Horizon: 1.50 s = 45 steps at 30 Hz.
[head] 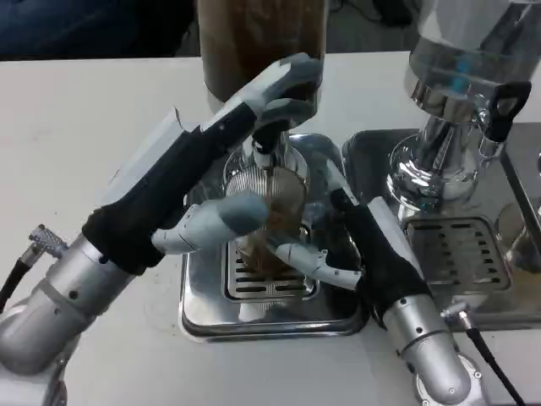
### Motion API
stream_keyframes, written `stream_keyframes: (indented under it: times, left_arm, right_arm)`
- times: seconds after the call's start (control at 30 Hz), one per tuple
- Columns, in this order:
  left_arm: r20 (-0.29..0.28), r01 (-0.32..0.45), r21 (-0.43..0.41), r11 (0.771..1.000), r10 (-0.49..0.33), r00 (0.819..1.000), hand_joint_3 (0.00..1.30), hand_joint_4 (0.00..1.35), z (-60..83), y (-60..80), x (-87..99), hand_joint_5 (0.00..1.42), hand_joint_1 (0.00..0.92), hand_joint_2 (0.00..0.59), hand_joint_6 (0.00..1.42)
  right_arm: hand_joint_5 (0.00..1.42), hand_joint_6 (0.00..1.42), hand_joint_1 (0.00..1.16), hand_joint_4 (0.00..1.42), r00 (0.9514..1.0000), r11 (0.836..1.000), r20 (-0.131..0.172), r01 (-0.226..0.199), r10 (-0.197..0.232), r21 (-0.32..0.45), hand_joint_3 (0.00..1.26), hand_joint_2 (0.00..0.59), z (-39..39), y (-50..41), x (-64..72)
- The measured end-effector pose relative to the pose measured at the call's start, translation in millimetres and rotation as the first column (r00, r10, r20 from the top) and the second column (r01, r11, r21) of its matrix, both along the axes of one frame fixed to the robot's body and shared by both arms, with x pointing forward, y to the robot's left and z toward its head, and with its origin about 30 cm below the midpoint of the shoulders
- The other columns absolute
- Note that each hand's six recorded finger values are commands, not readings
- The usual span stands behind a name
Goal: Grasp the cup under the faucet to collect the drink, then remove the cup.
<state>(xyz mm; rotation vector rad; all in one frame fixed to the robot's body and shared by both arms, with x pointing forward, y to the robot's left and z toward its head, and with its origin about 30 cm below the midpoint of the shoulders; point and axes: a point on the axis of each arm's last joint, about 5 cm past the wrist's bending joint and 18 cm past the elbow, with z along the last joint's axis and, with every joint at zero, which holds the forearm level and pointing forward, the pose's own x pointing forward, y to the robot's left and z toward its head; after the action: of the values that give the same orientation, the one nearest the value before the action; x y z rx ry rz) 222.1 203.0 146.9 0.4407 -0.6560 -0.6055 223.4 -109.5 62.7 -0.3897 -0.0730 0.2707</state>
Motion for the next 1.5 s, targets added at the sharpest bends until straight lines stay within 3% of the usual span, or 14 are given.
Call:
stream_keyframes:
  times: [0.37,0.67,0.93,1.0,1.1,1.23,1.33,1.43,1.5]
  left_arm:
    - [0.008,-0.011,0.005,1.000,0.011,1.000,0.12,0.00,0.5,-0.1,-1.7,0.20,0.000,0.079,0.17]
    - [0.015,-0.039,0.000,0.999,0.039,0.999,0.12,0.00,1.5,3.5,-3.1,0.18,0.000,0.084,0.13]
    - [0.022,-0.066,-0.004,0.998,0.066,0.998,0.11,0.00,2.3,8.3,-5.1,0.12,0.000,0.090,0.07]
    - [0.049,-0.093,-0.026,0.995,0.094,0.994,0.10,0.00,5.1,10.9,-7.6,0.10,0.000,0.094,0.05]
    - [0.134,-0.154,-0.104,0.983,0.168,0.977,0.10,0.00,15.7,18.3,-12.3,0.09,0.000,0.099,0.05]
    - [0.160,-0.224,-0.154,0.962,0.248,0.955,0.08,0.00,18.6,28.7,-18.2,0.05,0.000,0.112,0.01]
    - [0.159,-0.319,-0.148,0.936,0.341,0.927,0.05,0.00,12.8,40.7,-27.6,0.00,0.000,0.119,0.00]
    - [0.084,-0.402,-0.097,0.910,0.410,0.908,0.04,0.00,-4.7,51.3,-40.0,0.00,0.000,0.121,0.00]
    - [0.076,-0.443,-0.078,0.893,0.449,0.890,0.03,0.00,-11.6,56.1,-47.1,0.00,0.000,0.126,0.00]
  right_arm:
    - [0.00,0.00,0.65,0.00,0.9987,0.999,-0.001,-0.050,0.050,0.005,0.00,0.216,0.9,6.1,-0.6]
    - [0.00,0.00,0.65,0.00,0.9987,0.999,0.020,-0.047,0.047,0.015,0.00,0.216,2.6,2.7,-9.5]
    - [0.00,0.00,0.65,0.00,0.9976,0.997,0.016,-0.067,0.067,0.031,0.00,0.216,3.2,8.5,-9.7]
    - [0.00,0.00,0.65,0.00,0.9975,0.997,0.016,-0.069,0.069,0.032,0.00,0.216,3.3,8.7,-9.5]
    - [0.00,0.00,0.65,0.00,0.9974,0.997,0.015,-0.071,0.071,0.032,0.00,0.216,3.3,8.6,-9.5]
    - [0.00,0.00,0.65,0.00,0.9968,0.996,0.011,-0.079,0.079,0.040,0.00,0.216,3.2,10.9,-9.3]
    - [0.00,0.00,0.65,0.00,0.9968,0.996,-0.003,-0.080,0.080,0.042,0.00,0.216,1.3,12.0,-8.4]
    - [0.00,0.00,0.65,0.00,0.9961,0.995,-0.007,-0.087,0.088,0.049,0.00,0.216,2.0,14.5,-5.4]
    - [0.00,0.00,0.65,0.00,0.9955,0.994,-0.006,-0.094,0.095,0.057,0.00,0.216,2.8,17.7,-4.3]
